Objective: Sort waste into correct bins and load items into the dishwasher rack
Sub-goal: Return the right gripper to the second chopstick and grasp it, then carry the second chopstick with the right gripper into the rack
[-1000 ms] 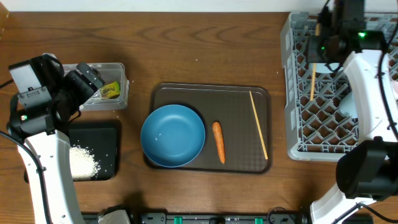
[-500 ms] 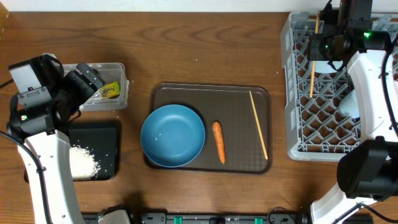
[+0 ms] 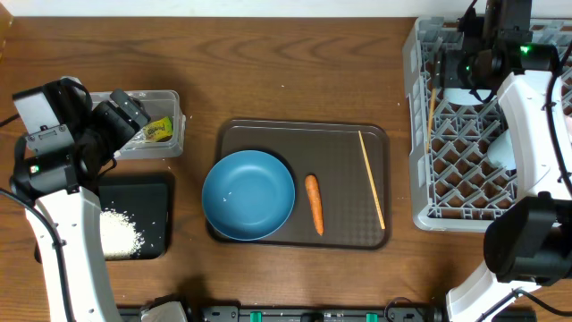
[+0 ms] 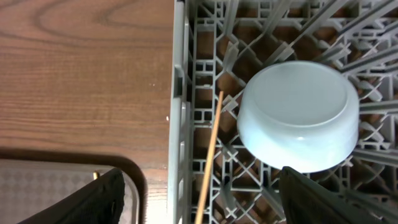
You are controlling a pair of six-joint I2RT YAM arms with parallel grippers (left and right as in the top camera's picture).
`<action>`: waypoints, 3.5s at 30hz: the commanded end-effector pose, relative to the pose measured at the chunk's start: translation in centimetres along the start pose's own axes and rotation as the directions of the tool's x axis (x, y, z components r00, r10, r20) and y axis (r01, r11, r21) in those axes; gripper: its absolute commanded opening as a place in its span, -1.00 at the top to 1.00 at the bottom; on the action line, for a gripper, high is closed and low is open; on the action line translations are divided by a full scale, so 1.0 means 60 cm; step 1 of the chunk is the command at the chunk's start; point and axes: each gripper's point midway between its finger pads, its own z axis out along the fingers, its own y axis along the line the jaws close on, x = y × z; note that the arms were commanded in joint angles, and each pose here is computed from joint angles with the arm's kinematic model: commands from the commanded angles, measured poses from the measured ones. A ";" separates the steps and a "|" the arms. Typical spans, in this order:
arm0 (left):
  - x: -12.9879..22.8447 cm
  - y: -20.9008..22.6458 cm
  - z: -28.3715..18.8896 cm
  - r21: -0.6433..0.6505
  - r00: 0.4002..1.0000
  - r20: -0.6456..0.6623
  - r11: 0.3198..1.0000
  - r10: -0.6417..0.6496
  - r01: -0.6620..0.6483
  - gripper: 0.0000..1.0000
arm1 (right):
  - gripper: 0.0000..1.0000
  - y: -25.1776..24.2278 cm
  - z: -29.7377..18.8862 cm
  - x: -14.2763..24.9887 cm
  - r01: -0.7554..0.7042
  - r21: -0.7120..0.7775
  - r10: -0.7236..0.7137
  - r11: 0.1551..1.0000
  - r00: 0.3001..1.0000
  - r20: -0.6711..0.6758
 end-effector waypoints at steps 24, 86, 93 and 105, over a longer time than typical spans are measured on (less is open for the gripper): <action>0.002 0.003 0.003 0.002 1.000 -0.009 1.000 0.003 -0.003 -0.96 | -0.51 0.266 0.049 0.228 0.130 -0.067 -0.144 0.989 0.941 -0.308; 0.002 0.003 0.003 0.002 1.000 -0.009 1.000 0.003 -0.003 -0.96 | 0.98 0.250 0.145 0.337 0.047 -0.057 -0.063 0.997 0.945 -0.322; 0.002 0.003 0.003 0.002 1.000 -0.009 1.000 0.003 -0.003 -0.95 | 0.98 0.272 0.104 0.265 0.049 -0.076 -0.069 0.996 0.959 -0.276; 0.002 0.003 0.003 0.002 1.000 -0.009 1.000 0.003 -0.003 -0.96 | 0.98 0.249 0.024 0.123 0.042 -0.081 -0.054 0.996 0.987 -0.152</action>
